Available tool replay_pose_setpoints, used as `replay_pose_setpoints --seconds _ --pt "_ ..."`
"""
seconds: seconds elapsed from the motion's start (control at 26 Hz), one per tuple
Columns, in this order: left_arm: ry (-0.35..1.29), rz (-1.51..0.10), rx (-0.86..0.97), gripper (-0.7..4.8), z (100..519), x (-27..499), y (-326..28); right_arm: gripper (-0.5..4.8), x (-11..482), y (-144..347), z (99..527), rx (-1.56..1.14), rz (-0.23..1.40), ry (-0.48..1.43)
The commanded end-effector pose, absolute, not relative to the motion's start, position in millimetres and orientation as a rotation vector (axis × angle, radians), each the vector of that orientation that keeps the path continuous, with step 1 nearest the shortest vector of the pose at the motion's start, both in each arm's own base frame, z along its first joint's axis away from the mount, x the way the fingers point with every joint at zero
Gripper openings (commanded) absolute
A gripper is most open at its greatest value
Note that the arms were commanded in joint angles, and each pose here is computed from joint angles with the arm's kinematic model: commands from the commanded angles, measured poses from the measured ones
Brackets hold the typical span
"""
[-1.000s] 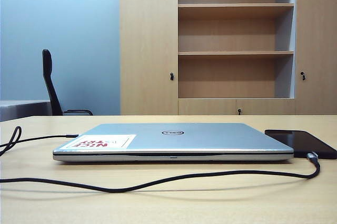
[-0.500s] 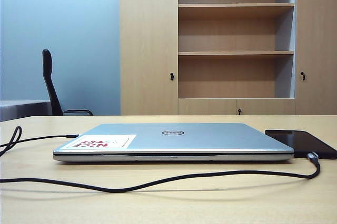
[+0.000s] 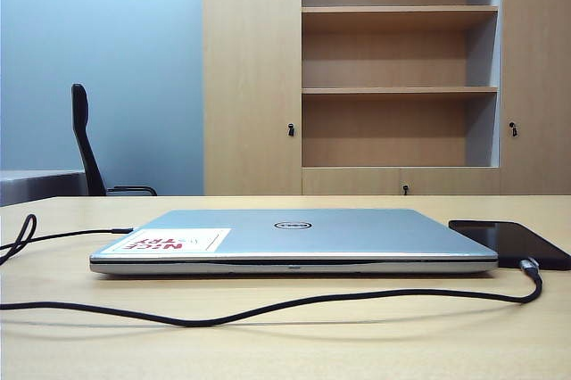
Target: Pick up the charging cable and the phone, plug the charging cable into the charging port on the phone, and finally place them back on the table.
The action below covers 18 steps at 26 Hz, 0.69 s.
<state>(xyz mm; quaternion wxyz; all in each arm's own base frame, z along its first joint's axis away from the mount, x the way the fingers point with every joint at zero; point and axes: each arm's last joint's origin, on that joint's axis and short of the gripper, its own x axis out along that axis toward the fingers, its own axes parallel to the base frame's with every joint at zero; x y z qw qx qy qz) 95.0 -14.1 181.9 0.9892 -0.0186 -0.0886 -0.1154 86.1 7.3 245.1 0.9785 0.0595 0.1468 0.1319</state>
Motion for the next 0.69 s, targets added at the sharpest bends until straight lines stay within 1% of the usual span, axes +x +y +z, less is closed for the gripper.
replay_pose_setpoints --seconds 0.04,0.19,0.35,0.69 --pt "-0.189 -0.233 -0.032 -0.06 182.9 94.9 -14.1 0.0 85.8 7.3 249.0 0.116 0.268 0.268" --pt "-0.189 -0.213 -0.031 -0.06 182.8 95.2 -12.2 0.0 85.8 7.3 249.0 0.116 0.268 0.268" --pt "-0.191 -0.158 -0.026 -0.05 182.9 95.7 -7.0 0.0 85.8 7.3 249.0 0.116 0.268 0.268" --pt "-0.191 -0.163 -0.026 -0.05 183.0 95.6 -7.4 0.0 85.8 7.3 249.0 0.116 0.268 0.268"
